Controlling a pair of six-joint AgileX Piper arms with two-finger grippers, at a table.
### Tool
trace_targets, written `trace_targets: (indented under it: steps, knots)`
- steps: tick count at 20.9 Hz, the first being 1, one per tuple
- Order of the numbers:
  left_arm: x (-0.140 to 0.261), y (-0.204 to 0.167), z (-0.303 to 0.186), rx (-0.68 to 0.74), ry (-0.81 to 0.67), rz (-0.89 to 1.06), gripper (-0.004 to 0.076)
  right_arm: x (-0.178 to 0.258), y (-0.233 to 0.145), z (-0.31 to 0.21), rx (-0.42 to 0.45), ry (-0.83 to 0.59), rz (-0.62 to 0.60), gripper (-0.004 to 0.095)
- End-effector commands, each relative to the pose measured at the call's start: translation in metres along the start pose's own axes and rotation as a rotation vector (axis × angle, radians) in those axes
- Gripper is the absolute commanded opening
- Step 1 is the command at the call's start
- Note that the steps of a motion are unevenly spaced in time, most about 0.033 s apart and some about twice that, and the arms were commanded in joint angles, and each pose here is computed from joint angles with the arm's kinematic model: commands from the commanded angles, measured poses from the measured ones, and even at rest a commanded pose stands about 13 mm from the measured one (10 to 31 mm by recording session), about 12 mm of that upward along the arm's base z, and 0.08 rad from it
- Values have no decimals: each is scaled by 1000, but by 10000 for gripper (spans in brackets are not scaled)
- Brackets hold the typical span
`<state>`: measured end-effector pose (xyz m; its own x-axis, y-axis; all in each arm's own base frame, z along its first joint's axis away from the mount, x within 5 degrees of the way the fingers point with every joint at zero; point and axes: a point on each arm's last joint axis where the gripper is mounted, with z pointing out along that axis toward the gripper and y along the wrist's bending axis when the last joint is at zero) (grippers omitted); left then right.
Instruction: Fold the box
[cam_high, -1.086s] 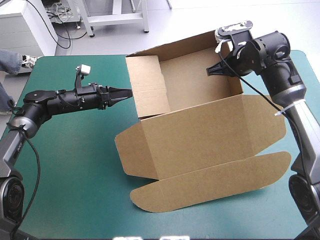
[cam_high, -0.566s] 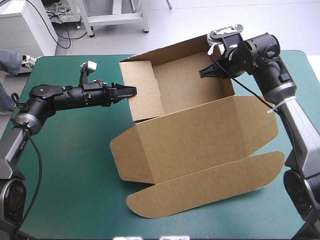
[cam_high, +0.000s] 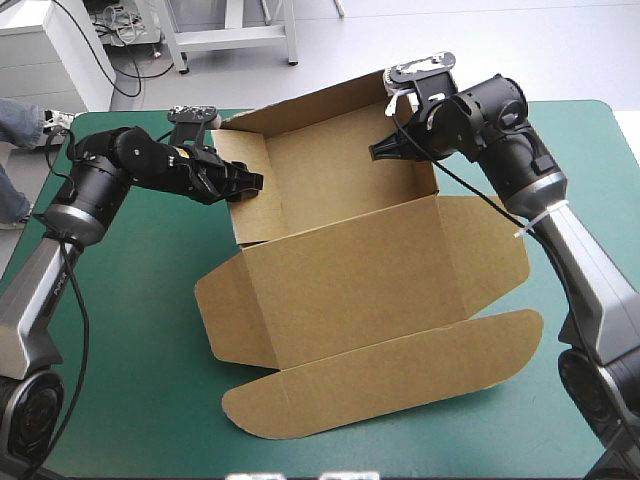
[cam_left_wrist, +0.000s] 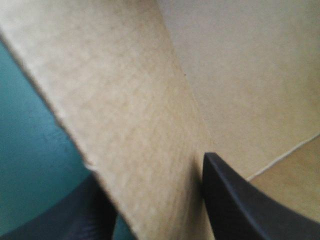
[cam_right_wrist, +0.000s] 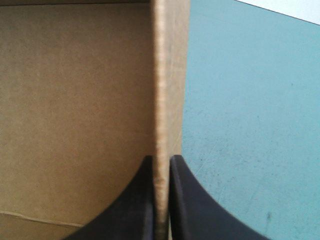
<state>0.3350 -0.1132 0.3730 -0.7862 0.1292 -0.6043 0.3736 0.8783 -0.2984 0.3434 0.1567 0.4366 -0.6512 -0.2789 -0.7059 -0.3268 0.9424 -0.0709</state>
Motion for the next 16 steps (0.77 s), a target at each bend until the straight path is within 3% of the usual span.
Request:
trace_targets:
  steps: [1,3,4,6,16]
  knots:
    - [-11,-21,-29,-103,-94,29,290,-12,8,-29,-95,-133,55,-19]
    - [-10,-25,-31,-186,-80,55,198,-10,10,-23,-103,-105,62,-19]
    - [-11,-26,-31,-203,-81,73,97,-9,11,-17,-101,-81,64,-19]
    - [-10,-27,-30,-206,-79,84,-8,-7,12,-6,-91,-44,61,-19]
    - [-11,-6,34,-260,61,85,-8,5,20,71,-63,102,2,-20]
